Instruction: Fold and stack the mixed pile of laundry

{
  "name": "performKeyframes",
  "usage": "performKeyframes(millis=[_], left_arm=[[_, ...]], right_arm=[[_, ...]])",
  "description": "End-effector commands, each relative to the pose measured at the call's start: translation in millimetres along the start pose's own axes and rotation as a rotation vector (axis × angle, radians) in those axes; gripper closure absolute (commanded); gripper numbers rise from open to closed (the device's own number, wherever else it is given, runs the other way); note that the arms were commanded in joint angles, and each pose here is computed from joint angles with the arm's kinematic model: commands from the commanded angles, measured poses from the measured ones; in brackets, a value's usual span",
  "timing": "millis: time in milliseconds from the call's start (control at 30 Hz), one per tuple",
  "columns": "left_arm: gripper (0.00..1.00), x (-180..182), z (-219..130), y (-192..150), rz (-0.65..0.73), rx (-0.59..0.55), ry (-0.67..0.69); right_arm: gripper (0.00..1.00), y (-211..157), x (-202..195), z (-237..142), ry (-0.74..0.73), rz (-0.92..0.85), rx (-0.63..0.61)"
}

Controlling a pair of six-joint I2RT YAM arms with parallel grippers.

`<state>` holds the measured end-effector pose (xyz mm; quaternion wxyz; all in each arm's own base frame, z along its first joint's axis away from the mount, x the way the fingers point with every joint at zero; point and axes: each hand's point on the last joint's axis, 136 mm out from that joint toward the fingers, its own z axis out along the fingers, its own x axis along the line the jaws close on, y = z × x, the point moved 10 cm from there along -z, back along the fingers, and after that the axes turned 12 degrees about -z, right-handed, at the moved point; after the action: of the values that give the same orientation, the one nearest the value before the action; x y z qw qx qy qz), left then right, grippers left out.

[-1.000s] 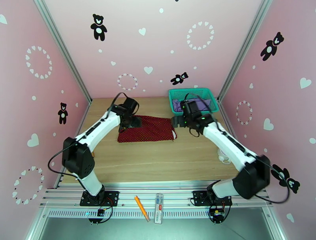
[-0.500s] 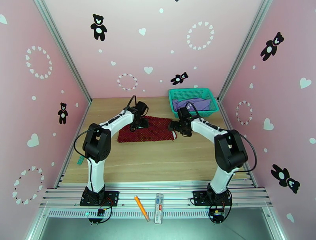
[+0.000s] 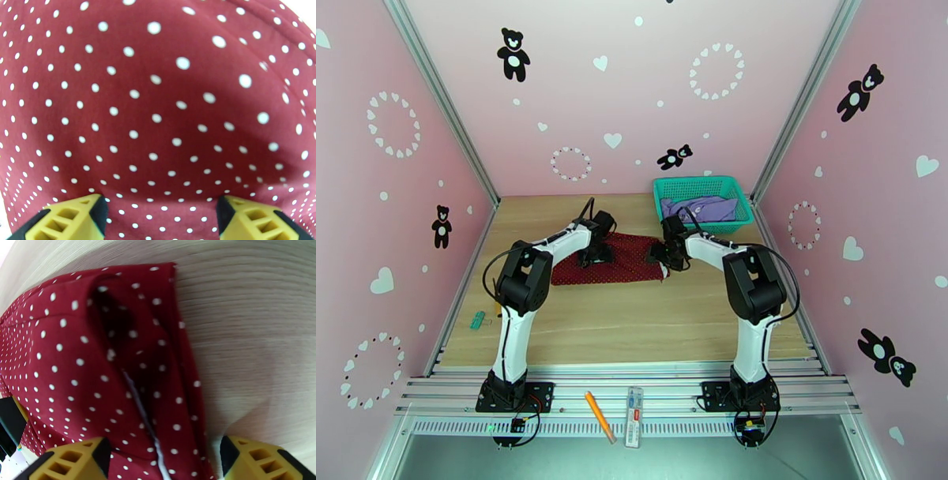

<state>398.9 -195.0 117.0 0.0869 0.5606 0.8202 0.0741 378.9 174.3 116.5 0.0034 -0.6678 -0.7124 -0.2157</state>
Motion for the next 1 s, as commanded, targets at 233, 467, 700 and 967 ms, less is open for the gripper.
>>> performKeyframes(millis=[233,467,700,967], left_arm=[[0.23,13,39,-16,0.045,0.036,0.097],[0.24,15,43,-22,0.045,0.06,0.076],[0.2,11,-16,-24,0.072,0.025,-0.038],[0.19,8,-64,-27,0.083,0.008,-0.163]], right_arm=[[0.67,-23,27,37,0.115,-0.025,0.11],[1.0,-13,28,7,0.038,-0.09,0.051],[1.0,-11,23,-66,-0.16,-0.218,-0.048],[1.0,-23,12,-119,-0.289,-0.268,-0.096]])
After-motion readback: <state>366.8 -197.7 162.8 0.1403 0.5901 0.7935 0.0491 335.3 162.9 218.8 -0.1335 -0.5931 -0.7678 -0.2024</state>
